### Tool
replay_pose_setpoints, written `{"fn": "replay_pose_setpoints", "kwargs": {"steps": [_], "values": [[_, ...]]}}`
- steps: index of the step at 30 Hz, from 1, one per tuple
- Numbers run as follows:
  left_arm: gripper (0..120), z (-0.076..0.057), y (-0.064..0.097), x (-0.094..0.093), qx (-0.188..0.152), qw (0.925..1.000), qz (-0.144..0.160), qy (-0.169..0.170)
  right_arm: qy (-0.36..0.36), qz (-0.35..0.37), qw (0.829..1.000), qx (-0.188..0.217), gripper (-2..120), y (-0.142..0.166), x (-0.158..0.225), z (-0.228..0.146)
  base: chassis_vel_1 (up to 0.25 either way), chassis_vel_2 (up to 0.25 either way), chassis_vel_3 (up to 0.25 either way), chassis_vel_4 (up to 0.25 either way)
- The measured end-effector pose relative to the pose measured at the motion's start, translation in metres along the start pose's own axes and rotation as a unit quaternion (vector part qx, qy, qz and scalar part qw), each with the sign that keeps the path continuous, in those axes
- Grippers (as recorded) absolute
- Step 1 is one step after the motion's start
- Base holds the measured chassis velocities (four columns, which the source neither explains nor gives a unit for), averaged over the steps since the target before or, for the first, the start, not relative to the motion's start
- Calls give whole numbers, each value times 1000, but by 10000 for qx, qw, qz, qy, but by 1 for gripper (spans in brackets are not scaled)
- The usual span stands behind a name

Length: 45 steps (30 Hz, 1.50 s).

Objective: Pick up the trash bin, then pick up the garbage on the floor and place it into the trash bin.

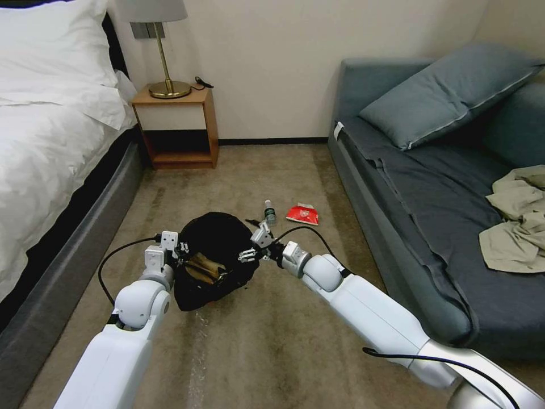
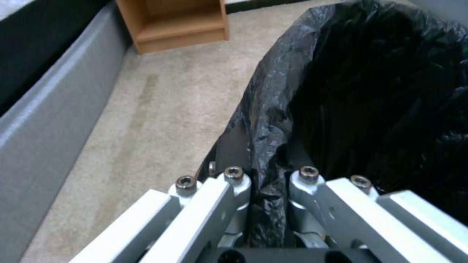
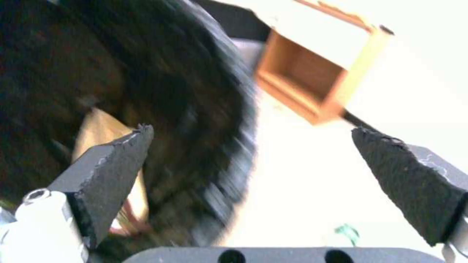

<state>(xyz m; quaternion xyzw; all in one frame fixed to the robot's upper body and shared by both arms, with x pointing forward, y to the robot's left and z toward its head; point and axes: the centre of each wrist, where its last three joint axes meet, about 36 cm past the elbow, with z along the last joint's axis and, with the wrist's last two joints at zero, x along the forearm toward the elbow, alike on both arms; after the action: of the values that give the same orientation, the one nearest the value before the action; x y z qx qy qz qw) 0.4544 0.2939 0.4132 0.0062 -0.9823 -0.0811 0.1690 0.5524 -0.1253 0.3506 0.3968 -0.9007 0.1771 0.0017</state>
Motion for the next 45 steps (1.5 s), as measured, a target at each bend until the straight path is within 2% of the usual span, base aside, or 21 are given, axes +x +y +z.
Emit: {"fn": "replay_pose_setpoints", "kwargs": {"steps": [7,9,15,19,28,37,45], "values": [[4,-1,10,0,-27,9999,-101,-53,693,742,9946,-236,100,-10,20,19,0,0,0,0],[4,-1,13,0,-41,9999,-127,-81,1119,1169,9860,-390,100,-16,31,33,0,0,0,0],[4,-3,15,2,-71,9998,-133,-117,1638,1641,9710,-583,100,-24,49,50,0,0,0,0],[4,-4,16,3,-80,9998,-132,-146,2028,2040,9537,-884,100,-30,70,63,0,0,0,0],[4,-2,20,5,-120,9997,-127,-183,2217,2383,9360,-1337,100,-18,100,78,0,0,0,0],[4,1,21,12,-127,9996,-114,-205,2174,2388,9318,-1659,100,7,99,82,0,0,0,0],[4,3,19,17,-120,9997,-108,-207,2127,2411,9314,-1709,100,8,104,81,0,0,0,0]]}}
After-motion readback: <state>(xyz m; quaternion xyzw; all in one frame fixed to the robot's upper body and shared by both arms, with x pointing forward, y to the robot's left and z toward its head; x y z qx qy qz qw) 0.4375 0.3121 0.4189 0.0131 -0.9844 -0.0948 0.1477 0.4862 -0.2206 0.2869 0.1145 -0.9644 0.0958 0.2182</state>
